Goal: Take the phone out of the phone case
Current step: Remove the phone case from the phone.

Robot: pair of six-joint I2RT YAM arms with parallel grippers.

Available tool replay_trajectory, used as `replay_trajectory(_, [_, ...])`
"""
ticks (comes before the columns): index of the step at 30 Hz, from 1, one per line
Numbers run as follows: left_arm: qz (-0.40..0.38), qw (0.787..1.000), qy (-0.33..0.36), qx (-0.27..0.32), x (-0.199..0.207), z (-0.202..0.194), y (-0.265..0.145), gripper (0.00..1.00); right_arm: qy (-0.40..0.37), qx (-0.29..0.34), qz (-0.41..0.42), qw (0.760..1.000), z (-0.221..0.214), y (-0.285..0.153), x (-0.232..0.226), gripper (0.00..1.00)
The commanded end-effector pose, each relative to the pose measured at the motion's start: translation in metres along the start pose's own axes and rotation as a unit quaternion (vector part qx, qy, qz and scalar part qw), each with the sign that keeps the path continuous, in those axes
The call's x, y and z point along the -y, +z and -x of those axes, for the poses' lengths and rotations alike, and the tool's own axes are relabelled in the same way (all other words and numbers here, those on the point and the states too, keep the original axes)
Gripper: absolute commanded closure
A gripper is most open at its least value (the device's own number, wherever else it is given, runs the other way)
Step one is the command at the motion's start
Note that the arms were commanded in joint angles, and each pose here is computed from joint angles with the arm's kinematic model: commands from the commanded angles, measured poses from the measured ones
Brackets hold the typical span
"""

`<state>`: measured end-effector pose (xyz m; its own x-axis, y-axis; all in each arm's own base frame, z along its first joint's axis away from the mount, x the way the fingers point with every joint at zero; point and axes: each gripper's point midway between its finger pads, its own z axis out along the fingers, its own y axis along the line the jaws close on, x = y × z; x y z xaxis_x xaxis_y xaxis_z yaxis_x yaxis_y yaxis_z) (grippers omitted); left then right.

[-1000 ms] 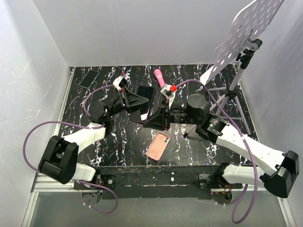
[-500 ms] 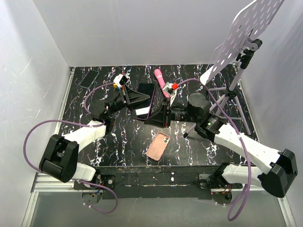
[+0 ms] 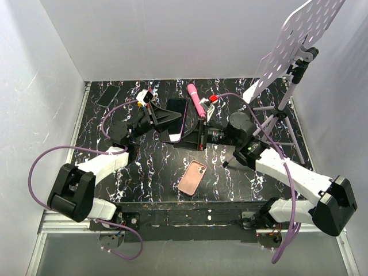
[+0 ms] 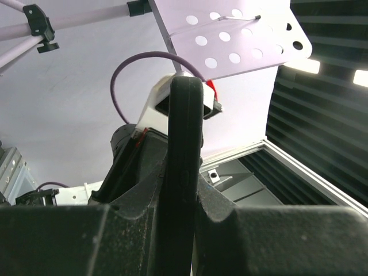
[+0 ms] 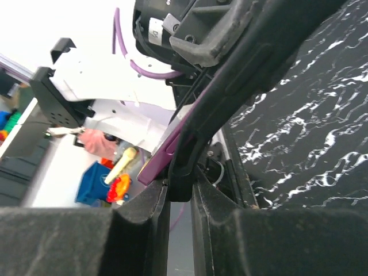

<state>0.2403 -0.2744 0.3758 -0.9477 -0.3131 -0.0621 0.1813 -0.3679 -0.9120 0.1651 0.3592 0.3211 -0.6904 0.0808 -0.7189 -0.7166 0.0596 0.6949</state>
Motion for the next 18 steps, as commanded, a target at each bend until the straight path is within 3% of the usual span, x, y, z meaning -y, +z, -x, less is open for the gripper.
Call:
replay_trajectory(1, [-0.113,0.983,0.018,-0.145,0.075,-0.092,-0.011,1.0,0.086,0.113,-0.097,0.985,0.036,0.016,0.072,0.97])
replay_trajectory(5, [-0.113,0.983,0.024,-0.14,0.073,-0.094,-0.009,1.0,0.134,0.125,-0.103,0.978,0.038,0.025,0.082,0.98])
replay_trajectory(9, [-0.117,0.982,0.024,-0.145,0.077,-0.101,-0.01,1.0,0.141,0.117,-0.214,0.959,0.024,0.019,0.128,0.99])
replay_trajectory(14, [-0.115,0.982,0.024,-0.148,0.082,-0.105,-0.011,1.0,0.048,0.075,-0.409,0.908,-0.004,-0.018,0.191,0.99])
replay_trajectory(18, [-0.119,0.98,0.031,-0.156,0.087,-0.106,-0.01,1.0,0.001,0.016,-0.51,0.86,-0.029,-0.053,0.221,0.99])
